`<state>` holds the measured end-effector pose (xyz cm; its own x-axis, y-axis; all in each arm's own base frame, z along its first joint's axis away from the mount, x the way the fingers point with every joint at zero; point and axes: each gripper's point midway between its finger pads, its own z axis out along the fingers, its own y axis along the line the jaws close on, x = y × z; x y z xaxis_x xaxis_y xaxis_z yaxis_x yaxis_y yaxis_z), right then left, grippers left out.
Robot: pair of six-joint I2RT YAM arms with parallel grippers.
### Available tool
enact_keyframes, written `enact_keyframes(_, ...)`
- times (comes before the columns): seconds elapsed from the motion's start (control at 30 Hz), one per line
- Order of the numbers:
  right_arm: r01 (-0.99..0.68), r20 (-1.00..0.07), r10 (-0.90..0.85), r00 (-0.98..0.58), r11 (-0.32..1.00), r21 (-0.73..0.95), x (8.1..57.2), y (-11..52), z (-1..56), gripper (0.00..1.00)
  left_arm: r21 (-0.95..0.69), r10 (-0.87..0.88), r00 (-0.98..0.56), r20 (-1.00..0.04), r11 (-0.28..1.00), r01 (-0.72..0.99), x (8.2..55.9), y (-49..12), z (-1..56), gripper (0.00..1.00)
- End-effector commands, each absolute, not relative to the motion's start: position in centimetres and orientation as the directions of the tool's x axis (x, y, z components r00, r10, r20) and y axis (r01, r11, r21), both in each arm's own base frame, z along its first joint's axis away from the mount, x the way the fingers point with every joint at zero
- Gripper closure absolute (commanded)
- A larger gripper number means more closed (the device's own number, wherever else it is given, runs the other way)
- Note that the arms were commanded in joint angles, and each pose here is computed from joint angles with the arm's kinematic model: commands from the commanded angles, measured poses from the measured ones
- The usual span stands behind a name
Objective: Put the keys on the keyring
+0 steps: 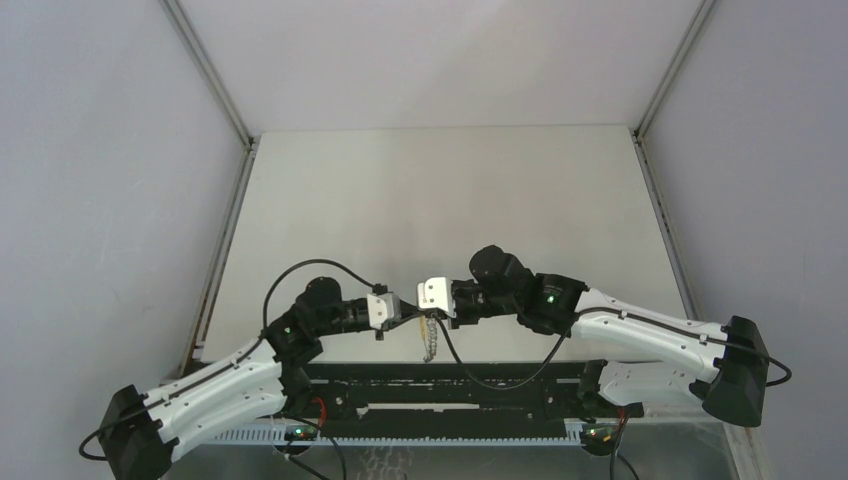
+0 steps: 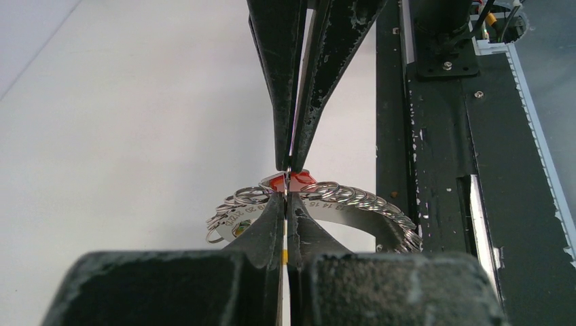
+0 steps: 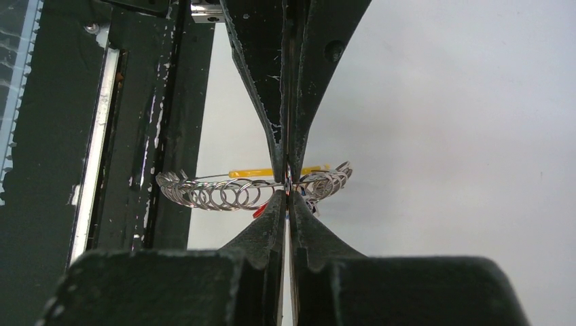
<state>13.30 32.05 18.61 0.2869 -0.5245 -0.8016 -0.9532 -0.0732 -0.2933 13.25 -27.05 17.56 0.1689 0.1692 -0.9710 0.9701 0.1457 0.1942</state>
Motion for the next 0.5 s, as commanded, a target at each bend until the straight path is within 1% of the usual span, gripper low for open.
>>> enact_keyframes(0.0,-0.945,-0.841,-0.438,0.316,-0.072,-0.318,12.97,33.5,21.23,1.0,0.265,0.106,0.251,-0.962,0.148,0.953,13.62,-27.81,21.6,1.0)
enact_keyframes(0.47,-0.944,-0.844,-0.431,0.318,-0.061,-0.324,13.08,33.56,21.58,1.0,0.256,0.137,0.238,-0.962,0.142,0.956,13.71,-27.95,21.06,1.0)
